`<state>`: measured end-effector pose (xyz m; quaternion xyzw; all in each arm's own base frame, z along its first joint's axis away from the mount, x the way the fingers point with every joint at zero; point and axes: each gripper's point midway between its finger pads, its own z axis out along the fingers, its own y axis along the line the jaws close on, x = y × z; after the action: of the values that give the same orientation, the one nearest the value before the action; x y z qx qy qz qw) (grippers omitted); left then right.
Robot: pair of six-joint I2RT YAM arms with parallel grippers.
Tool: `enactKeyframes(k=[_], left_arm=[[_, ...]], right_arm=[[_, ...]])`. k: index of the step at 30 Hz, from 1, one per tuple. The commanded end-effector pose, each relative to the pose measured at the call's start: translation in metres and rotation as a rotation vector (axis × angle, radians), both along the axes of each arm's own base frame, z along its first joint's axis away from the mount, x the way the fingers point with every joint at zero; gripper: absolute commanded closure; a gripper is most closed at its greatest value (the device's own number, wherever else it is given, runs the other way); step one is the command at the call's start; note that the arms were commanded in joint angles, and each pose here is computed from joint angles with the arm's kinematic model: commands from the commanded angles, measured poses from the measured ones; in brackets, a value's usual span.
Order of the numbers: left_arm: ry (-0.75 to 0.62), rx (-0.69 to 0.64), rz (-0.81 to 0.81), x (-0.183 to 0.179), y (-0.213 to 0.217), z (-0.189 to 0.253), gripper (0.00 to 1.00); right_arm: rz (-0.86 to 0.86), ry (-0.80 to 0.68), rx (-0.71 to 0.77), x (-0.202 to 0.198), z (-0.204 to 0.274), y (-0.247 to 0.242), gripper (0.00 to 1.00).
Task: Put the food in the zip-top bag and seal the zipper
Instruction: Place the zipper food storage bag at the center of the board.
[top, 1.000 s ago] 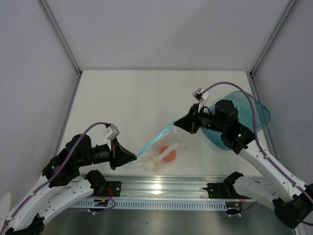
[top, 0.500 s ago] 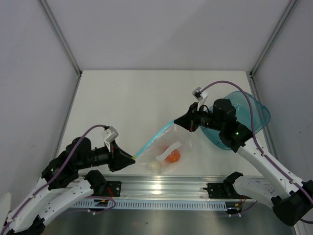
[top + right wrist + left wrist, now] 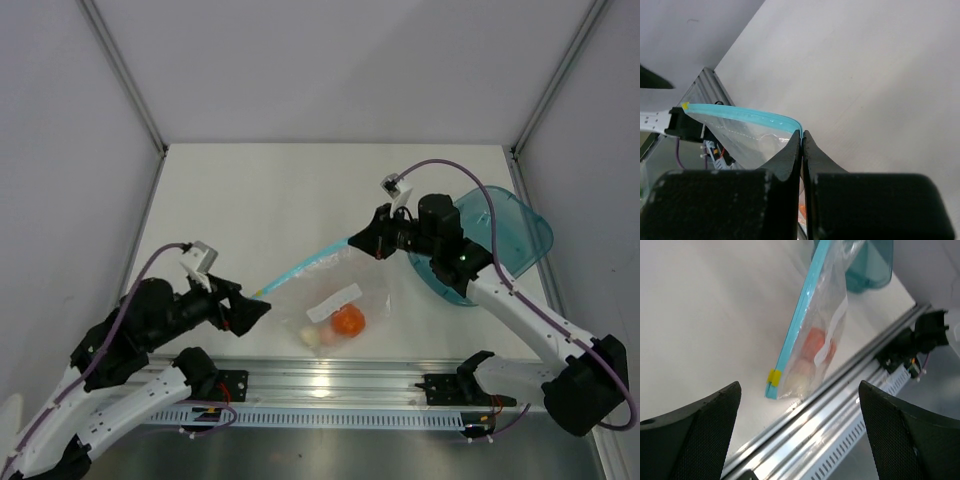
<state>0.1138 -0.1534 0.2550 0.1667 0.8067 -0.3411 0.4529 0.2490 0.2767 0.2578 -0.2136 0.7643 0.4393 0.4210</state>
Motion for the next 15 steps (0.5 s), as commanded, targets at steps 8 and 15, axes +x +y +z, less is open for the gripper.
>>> enactKeyframes(k=[8, 15], left_arm=[[-0.164, -0.185, 0.18, 0.005, 0.035, 0.051, 0.01], [-0.106, -0.288, 0.07, -0.007, 0.011, 0.04, 0.01]], right_arm=[[-0.345, 0.025, -0.011, 0.124, -0.028, 0.004, 1.0], [-0.461, 0.071, -0.027, 0.201, -0.062, 0.0, 1.0]])
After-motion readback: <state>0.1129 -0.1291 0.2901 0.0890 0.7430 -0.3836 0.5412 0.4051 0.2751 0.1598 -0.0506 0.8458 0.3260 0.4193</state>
